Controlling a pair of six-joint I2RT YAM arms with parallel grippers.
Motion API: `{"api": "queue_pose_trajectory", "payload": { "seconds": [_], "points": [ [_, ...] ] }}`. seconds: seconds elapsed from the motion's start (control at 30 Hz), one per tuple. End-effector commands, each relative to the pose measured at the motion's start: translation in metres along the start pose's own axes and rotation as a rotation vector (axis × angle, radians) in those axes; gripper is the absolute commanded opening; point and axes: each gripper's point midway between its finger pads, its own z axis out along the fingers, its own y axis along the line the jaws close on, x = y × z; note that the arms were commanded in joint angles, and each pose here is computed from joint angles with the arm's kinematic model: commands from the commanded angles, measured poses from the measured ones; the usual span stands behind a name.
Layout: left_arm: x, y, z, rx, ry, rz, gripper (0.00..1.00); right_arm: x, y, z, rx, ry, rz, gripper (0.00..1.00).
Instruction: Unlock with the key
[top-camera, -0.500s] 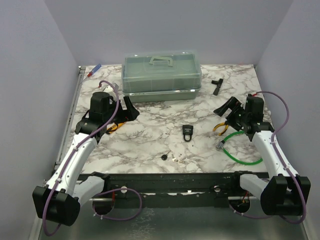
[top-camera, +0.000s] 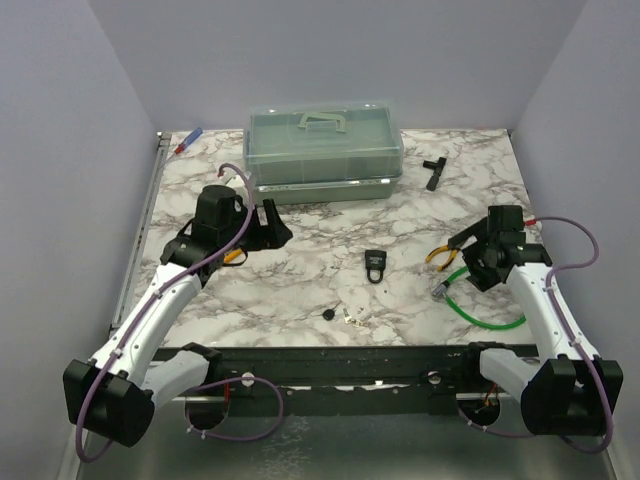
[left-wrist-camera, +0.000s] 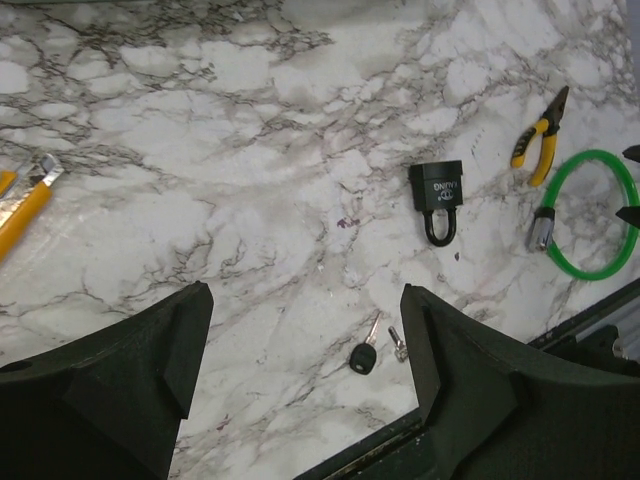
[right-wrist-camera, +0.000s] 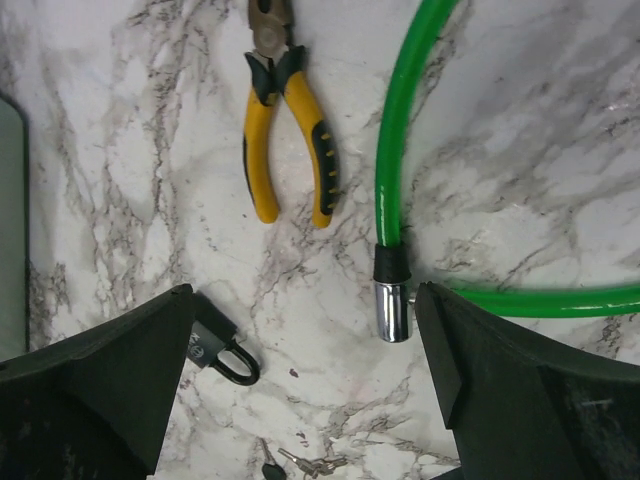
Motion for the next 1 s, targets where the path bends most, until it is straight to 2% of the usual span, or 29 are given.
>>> {"api": "queue_pose_trajectory", "payload": {
  "seconds": [0.0,0.1,0.17,0.37,0.5,0.77,0.97],
  "points": [
    [0.016,-0.023,0.007,0.080,0.061,0.059,0.81,0.017,-0.023,0.004,0.063,0.042,0.034,0.99],
    [0.027,-0.035,0.010,0.112,0.098,0.090,0.79,0.031,-0.007,0.004,-0.064,0.110,-0.044,0.92],
    [0.034,-0.039,0.013,0.117,0.116,0.107,0.77,0.038,0.007,0.000,-0.176,0.136,-0.120,0.84],
    [0.036,-0.034,0.018,0.078,0.118,0.124,0.75,0.073,0.047,-0.029,-0.442,0.171,-0.403,0.83],
    [0.033,-0.026,0.019,0.032,0.106,0.130,0.74,0.120,0.068,-0.047,-0.589,0.261,-0.584,0.81],
    [0.028,-0.018,0.019,-0.015,0.085,0.139,0.74,0.219,0.070,-0.054,-0.579,0.352,-0.991,0.76],
    [0.026,-0.014,0.018,-0.038,0.075,0.141,0.74,0.256,0.060,-0.051,-0.521,0.365,-1.175,0.72]
  ]
}}
